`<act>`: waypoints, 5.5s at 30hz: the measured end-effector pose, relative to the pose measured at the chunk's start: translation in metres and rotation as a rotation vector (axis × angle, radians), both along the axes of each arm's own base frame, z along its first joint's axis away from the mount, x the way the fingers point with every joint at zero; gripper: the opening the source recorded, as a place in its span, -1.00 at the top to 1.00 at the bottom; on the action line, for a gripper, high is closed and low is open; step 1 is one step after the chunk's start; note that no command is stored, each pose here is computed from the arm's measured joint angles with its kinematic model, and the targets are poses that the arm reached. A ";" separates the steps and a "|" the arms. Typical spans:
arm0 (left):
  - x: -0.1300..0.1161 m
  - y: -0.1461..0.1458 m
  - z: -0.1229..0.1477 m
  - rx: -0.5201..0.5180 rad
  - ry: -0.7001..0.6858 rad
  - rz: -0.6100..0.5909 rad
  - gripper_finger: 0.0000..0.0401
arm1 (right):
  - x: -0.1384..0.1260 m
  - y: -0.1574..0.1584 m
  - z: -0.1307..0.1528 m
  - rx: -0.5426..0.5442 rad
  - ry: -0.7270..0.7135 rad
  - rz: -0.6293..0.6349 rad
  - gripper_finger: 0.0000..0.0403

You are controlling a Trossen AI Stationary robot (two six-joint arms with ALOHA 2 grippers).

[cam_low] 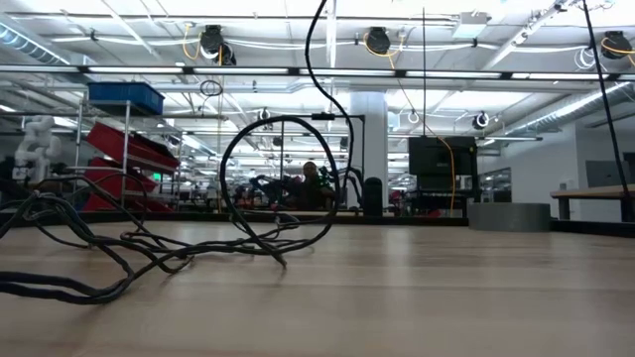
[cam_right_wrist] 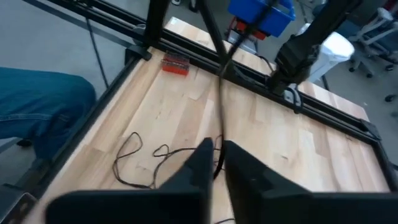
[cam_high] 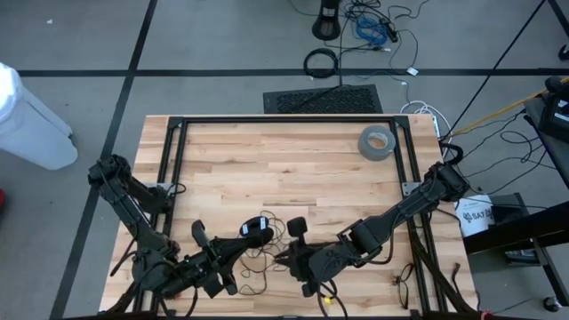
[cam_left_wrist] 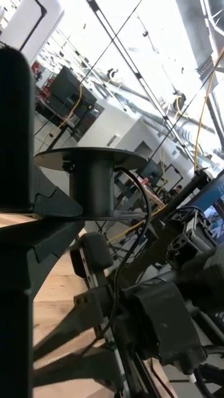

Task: Coil cords
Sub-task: Coil the black wire onto the spool

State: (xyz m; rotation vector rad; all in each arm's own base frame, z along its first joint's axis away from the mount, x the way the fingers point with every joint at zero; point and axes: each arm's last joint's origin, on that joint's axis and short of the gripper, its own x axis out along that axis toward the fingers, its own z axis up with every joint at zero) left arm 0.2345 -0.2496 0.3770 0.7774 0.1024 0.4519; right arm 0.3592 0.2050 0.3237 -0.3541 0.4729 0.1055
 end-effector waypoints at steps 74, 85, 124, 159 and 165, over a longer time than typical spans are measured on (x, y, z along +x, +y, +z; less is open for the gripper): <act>0.036 0.001 -0.014 -0.129 -0.009 -1.253 0.99 | -0.050 0.018 0.057 -0.130 -0.254 -0.160 1.00; 0.040 0.005 -0.015 -0.140 0.000 -1.303 0.99 | -0.045 0.014 0.056 -0.018 -0.242 -0.132 1.00; 0.088 0.040 -0.049 -0.407 0.214 -1.338 0.99 | -0.039 0.025 0.055 0.040 -0.302 -0.099 1.00; 0.079 0.043 -0.047 -0.436 0.276 -1.072 0.99 | -0.066 0.053 0.067 0.048 -0.342 -0.102 1.00; 0.080 0.045 -0.048 -0.433 0.271 -1.007 0.99 | -0.066 0.053 0.068 0.048 -0.342 -0.102 1.00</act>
